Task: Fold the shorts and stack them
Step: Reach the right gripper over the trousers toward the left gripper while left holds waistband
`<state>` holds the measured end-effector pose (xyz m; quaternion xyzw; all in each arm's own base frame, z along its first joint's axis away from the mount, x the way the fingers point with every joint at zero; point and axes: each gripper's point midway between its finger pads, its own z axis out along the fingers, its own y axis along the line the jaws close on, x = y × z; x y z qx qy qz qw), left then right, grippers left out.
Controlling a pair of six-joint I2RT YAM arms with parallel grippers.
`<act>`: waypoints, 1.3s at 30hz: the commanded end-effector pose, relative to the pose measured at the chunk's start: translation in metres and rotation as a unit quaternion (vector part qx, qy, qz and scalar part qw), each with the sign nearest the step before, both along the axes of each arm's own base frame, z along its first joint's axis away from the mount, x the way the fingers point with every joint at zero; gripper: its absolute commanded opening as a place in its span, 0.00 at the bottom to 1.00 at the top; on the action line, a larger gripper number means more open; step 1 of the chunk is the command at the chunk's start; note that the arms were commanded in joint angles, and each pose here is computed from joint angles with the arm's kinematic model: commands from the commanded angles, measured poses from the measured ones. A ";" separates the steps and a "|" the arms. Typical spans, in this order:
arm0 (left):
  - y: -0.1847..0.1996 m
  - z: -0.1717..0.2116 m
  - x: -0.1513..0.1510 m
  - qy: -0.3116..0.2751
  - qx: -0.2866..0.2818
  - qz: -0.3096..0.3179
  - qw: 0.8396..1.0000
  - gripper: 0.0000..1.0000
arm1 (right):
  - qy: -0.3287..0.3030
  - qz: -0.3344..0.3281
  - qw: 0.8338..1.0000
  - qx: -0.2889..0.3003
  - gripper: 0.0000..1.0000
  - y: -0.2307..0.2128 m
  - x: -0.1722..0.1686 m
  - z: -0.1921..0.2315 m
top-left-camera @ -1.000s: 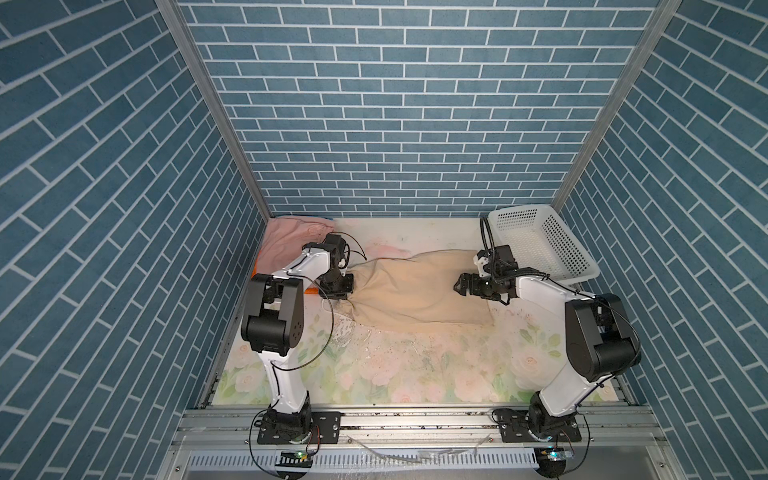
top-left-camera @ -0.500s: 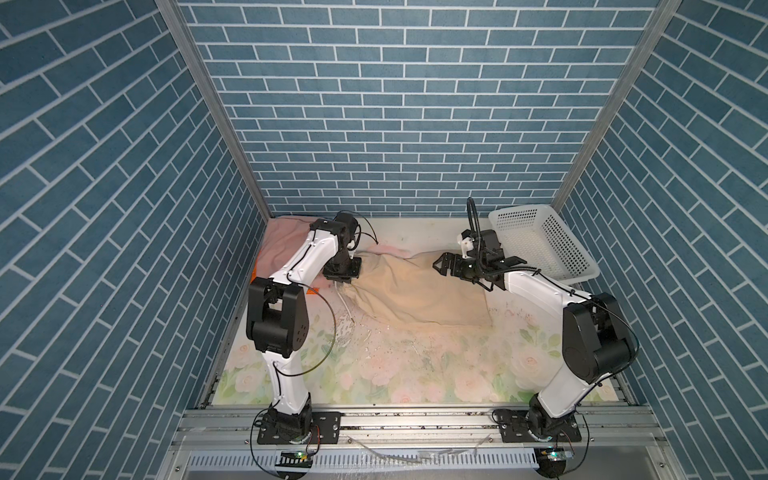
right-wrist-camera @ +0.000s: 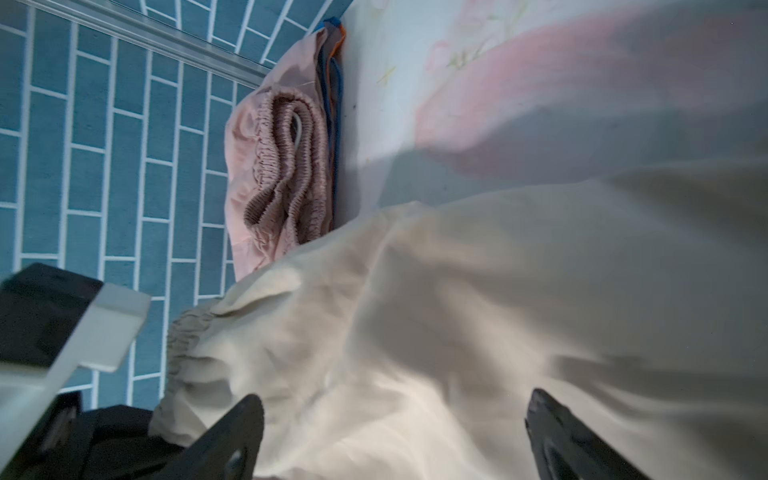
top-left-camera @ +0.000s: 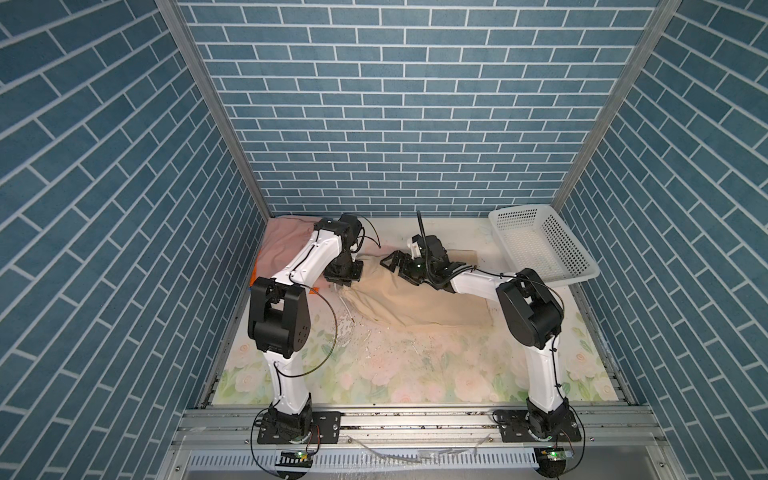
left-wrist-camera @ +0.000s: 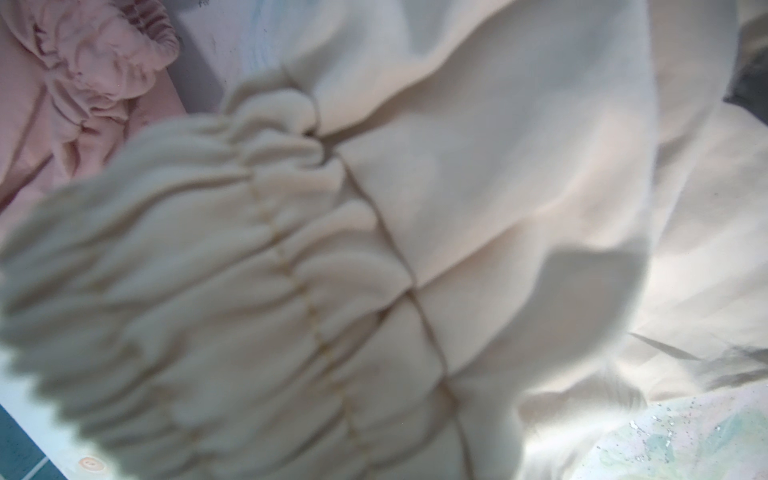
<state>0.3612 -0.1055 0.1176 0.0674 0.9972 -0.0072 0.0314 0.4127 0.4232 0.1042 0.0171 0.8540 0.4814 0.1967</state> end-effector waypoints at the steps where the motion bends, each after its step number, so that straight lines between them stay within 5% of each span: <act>1: 0.003 0.004 -0.007 -0.001 0.007 -0.011 1.000 0.00 | 0.020 -0.019 0.999 0.046 0.99 0.005 0.023 -0.013; 18: 0.007 -0.006 -0.012 0.004 0.013 -0.021 1.000 0.00 | -0.026 -0.035 0.998 0.046 0.99 -0.023 0.103 -0.047; 23: 0.003 0.007 -0.005 -0.004 0.007 -0.021 1.000 0.00 | -0.048 -0.026 0.997 0.052 0.99 -0.031 0.110 -0.012; 31: -0.006 0.025 0.004 -0.007 0.020 -0.032 0.999 0.00 | -0.090 -0.021 0.996 0.010 0.99 -0.076 0.059 0.060; 39: -0.021 0.026 0.012 0.003 0.053 -0.050 0.997 0.00 | -0.066 -0.017 0.994 -0.091 0.99 -0.140 -0.011 0.028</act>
